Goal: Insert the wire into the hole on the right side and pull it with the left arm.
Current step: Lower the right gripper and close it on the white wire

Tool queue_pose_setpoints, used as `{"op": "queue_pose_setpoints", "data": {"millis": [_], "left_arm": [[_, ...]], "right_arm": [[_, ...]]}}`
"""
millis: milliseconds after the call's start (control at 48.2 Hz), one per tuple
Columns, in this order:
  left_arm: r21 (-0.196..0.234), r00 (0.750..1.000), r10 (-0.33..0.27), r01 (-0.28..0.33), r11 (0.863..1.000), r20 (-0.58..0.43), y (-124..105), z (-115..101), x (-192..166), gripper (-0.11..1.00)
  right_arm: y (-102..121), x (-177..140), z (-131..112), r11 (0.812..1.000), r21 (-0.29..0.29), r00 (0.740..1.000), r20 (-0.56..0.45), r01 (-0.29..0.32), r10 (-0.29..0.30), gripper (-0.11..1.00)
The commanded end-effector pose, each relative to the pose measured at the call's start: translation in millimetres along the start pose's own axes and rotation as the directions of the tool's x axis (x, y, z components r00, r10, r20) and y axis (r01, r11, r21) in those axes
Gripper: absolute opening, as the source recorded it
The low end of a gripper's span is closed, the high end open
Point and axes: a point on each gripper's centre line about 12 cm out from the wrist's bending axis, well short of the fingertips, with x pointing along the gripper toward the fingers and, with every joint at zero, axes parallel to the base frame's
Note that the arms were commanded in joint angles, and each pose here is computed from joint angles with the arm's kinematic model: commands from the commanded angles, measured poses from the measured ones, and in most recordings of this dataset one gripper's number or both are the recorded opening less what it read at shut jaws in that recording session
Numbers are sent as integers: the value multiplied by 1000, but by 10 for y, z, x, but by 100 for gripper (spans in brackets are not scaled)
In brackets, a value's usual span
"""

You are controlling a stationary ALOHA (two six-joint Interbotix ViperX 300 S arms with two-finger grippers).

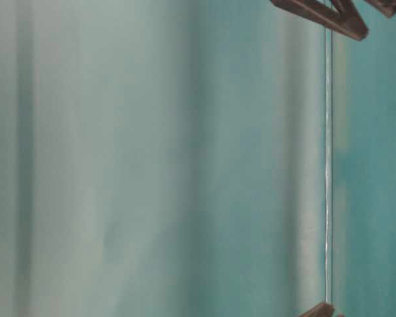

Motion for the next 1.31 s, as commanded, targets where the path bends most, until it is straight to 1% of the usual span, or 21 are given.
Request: {"op": "queue_pose_setpoints", "data": {"millis": [0, 249, 435, 705, 954, 1099, 1285], "left_arm": [[0, 1000, 3, -3, 1000, 22, 7, 78, 41, 93], [0, 1000, 3, -3, 1000, 8, 7, 49, 69, 93], [0, 1000, 4, -4, 1000, 3, 8, 31, 63, 93], [0, 1000, 4, -4, 1000, 2, 8, 25, 62, 93], [2, 1000, 3, -3, 1000, 0, 7, 19, 60, 93], [-4, 1000, 4, -4, 1000, 0, 8, 19, 60, 93], [-3, 1000, 3, -3, 1000, -1, 7, 15, 62, 93]], "right_arm": [[30, 39, 74, 1000, -5, 1000, 20, -9, 9, 79], [38, 204, 54, 1000, -6, 1000, -7, -8, 8, 79], [86, 321, 60, 1000, -14, 1000, -14, -19, 19, 79], [90, 455, 6, 1000, -15, 999, -41, -17, 17, 79], [88, 525, -20, 1000, -15, 999, -40, -18, 17, 79], [83, 541, -45, 1000, -11, 999, -47, -15, 15, 79], [85, 561, -33, 1000, -8, 999, -46, -15, 14, 79]]}}
